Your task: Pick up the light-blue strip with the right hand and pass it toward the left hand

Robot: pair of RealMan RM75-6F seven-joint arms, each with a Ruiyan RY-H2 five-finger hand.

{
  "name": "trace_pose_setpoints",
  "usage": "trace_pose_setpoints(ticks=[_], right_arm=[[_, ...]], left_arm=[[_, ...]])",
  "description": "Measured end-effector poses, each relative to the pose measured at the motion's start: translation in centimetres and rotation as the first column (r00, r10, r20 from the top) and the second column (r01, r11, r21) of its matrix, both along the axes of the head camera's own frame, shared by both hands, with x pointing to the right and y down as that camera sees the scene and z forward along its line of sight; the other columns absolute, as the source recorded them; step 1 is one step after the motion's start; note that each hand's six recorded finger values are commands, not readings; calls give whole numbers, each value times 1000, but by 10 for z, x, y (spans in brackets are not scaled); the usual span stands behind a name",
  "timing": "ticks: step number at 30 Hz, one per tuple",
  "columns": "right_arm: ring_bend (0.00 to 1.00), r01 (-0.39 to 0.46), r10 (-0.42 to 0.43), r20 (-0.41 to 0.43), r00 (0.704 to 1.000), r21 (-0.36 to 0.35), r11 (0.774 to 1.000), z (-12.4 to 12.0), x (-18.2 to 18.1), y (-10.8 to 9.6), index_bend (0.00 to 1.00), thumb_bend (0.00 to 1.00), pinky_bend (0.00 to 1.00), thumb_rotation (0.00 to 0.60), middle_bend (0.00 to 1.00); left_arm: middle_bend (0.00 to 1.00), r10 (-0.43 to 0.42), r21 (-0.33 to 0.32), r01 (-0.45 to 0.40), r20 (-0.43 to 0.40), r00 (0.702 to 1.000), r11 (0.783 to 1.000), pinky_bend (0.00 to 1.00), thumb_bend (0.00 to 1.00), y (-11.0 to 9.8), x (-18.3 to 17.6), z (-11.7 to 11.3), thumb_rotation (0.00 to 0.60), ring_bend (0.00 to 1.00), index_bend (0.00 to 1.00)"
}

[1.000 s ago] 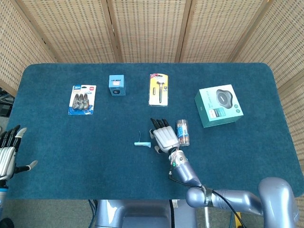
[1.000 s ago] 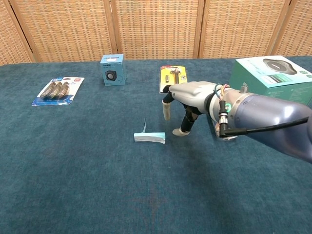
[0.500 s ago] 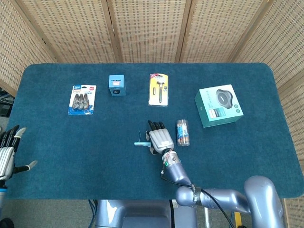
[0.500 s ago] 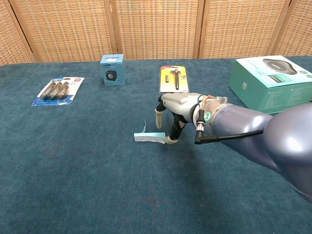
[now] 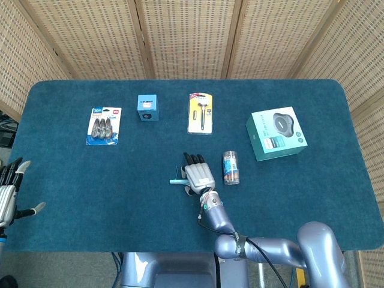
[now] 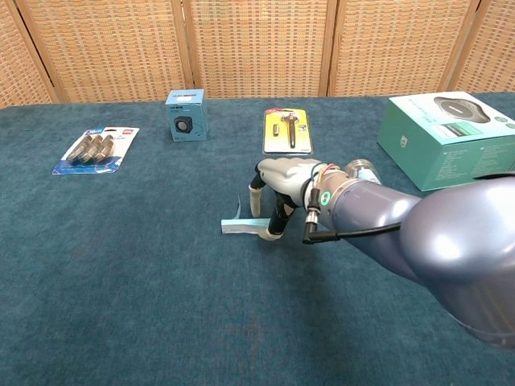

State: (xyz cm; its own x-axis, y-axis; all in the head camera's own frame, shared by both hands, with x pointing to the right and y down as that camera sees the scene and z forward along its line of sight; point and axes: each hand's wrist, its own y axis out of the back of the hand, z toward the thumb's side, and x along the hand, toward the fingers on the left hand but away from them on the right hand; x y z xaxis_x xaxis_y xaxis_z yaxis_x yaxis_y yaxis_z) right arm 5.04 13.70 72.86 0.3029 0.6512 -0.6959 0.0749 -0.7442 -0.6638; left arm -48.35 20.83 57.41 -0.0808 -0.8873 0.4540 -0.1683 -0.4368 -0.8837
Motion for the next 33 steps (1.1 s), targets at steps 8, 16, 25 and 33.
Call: trace_pose_setpoints(ticks=[8,16,25,33], right_arm=[[0,-13,13,2,1000,2,1000,4,0,0,461,363,0,600,0],[0,-13,13,-1,1000,0,1000,9,0,1,483,363,0,600,0],[0,-10,10,-6,1000,4,1000,11,-1,1,530,370,0,600,0],[0,-12,12,-8,1000,14,1000,11,-1,0,576,450,0,600,0]], left_arm=[[0,-2,0,2,-1,1000,1000,0,0,0,-1,0,600,0,0],[0,-4,-3,4,-2,1000,1000,0,0,0,-2,0,600,0,0],[0,-7,-3,7,0,1000,1000,0,0,-1,-2,1,600,0,0],[0,-4,-7,4,-2,1000,1000,0,0,0,-2,1,600,0,0]])
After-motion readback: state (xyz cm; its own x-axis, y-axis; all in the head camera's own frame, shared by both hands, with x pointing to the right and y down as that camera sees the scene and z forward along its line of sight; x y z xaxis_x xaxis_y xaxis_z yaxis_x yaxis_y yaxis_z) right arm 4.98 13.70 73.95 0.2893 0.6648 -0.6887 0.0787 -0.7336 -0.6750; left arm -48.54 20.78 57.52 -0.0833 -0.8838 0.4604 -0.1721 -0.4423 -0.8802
